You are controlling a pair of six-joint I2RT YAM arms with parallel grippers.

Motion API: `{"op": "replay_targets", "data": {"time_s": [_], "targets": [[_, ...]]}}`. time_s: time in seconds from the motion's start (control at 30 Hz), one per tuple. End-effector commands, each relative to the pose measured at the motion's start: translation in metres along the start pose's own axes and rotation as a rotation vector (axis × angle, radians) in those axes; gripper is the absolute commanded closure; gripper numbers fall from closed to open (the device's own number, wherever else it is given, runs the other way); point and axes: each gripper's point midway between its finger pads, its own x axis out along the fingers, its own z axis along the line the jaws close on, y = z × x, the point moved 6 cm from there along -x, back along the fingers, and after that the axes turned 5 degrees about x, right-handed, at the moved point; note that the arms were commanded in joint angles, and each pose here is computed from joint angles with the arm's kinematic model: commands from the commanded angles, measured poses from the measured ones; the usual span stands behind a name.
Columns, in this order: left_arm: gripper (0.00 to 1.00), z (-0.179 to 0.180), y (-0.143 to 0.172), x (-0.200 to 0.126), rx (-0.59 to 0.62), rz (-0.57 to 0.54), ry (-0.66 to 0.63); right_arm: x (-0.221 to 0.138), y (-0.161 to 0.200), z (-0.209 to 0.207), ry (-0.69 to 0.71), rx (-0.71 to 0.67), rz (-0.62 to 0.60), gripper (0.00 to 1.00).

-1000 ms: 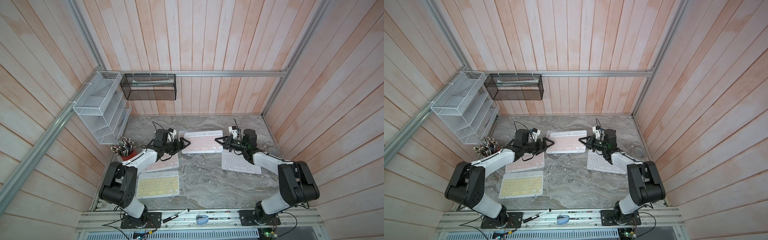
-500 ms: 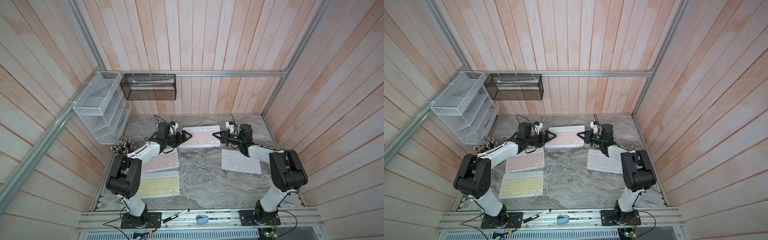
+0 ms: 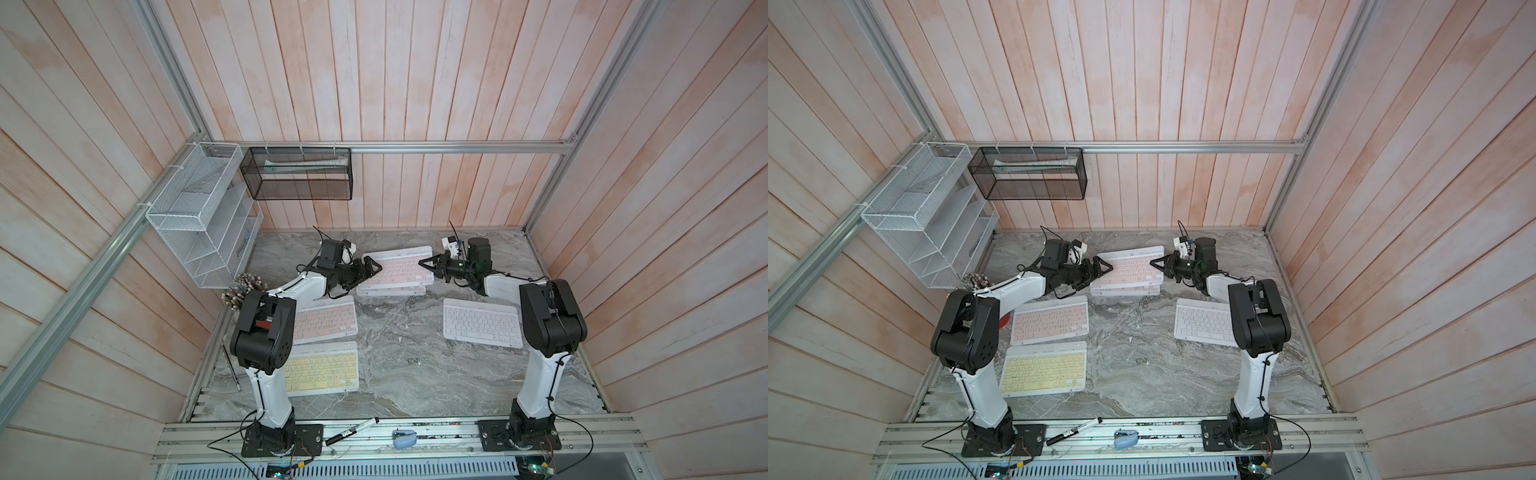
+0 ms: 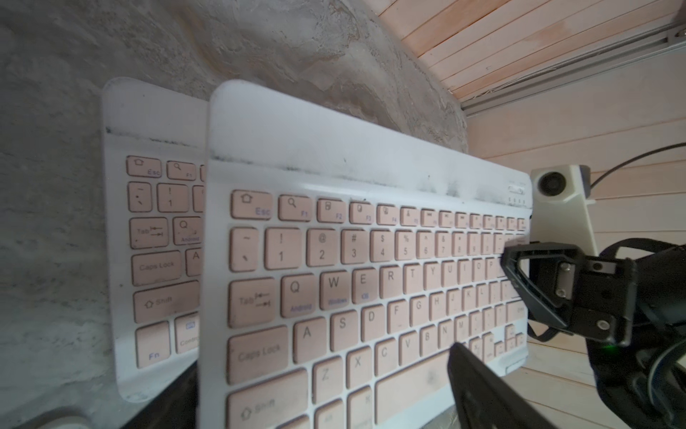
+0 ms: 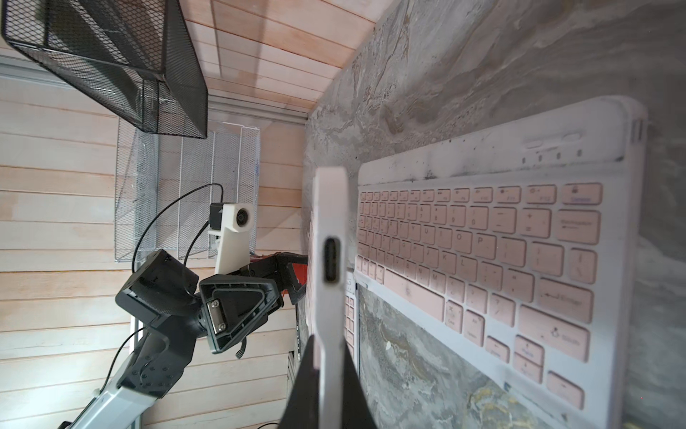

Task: Stack the numeric keypads
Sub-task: Place the numeric keypad at the numeric keypad.

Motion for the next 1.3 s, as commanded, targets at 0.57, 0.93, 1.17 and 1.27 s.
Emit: {"op": "replay_targets", "data": {"time_s": [0.57,0.93,1.17,1.27], "targets": [[0.07,0.023,-0.030,0.026,0.051,-0.043,-0.081,0.038,-0.016,-0.054,0.125,0.000,0.035,0.86],[0.07,0.029,-0.031,0.023,0.066,-0.054,-0.138,0.040,-0.028,-0.058,0.214,-0.031,0.008,0.67],[0.07,0.031,-0.031,0.023,0.070,-0.055,-0.148,0.040,-0.029,-0.063,0.339,-0.071,0.000,0.54],[0.07,0.032,-0.031,0.023,0.070,-0.055,-0.151,0.040,-0.028,-0.066,0.414,-0.091,-0.009,0.50]]}}
